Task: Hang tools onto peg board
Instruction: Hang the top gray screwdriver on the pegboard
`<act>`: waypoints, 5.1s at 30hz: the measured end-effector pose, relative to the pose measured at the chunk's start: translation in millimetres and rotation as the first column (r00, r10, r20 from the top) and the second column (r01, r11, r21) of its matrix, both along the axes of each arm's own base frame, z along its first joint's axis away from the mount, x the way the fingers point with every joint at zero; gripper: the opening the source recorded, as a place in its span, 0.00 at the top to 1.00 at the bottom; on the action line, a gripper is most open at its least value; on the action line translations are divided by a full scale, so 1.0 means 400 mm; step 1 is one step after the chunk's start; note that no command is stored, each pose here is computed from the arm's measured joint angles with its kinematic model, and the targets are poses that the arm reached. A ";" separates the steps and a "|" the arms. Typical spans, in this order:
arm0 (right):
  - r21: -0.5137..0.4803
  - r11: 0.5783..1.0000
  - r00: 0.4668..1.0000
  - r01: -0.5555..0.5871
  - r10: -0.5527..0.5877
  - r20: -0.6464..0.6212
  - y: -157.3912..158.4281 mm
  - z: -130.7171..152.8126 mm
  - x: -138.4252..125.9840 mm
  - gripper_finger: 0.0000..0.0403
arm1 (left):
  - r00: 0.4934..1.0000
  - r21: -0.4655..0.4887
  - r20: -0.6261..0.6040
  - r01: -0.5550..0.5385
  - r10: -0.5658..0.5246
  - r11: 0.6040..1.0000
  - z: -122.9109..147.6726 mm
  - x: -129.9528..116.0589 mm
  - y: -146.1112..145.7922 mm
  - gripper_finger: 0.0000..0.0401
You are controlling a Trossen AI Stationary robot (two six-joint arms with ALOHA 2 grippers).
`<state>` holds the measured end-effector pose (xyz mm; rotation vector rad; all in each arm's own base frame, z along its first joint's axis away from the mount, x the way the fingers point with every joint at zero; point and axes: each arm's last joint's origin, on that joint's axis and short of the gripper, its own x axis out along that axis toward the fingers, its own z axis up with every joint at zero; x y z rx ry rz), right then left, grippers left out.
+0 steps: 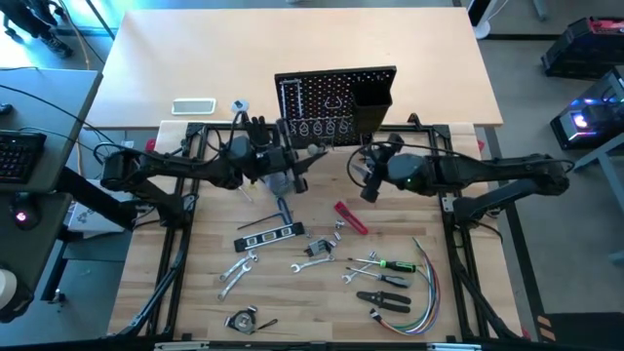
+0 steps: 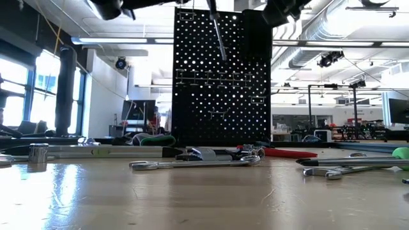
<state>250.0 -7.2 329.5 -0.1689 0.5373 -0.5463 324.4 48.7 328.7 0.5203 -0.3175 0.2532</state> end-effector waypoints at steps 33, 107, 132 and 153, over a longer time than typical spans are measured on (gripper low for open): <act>0.049 0.999 0.989 -0.005 0.012 -0.146 0.042 -0.067 0.023 0.53 | 0.957 0.088 -0.148 -0.237 0.248 0.967 0.009 0.120 0.067 0.73; 0.026 0.999 0.985 -0.037 0.040 -0.170 0.042 -0.067 0.023 0.53 | 0.876 -0.122 0.072 -0.466 0.476 0.876 -0.038 0.165 0.009 0.73; 0.048 0.996 0.979 -0.074 0.081 -0.185 0.043 -0.070 0.023 0.53 | 0.822 -0.055 0.151 -0.547 0.549 0.835 -0.096 0.190 0.018 0.73; 0.051 0.996 0.980 -0.071 0.079 -0.182 0.043 -0.070 0.023 0.53 | 0.820 -0.128 0.113 -0.547 0.560 0.827 -0.107 0.190 0.056 0.73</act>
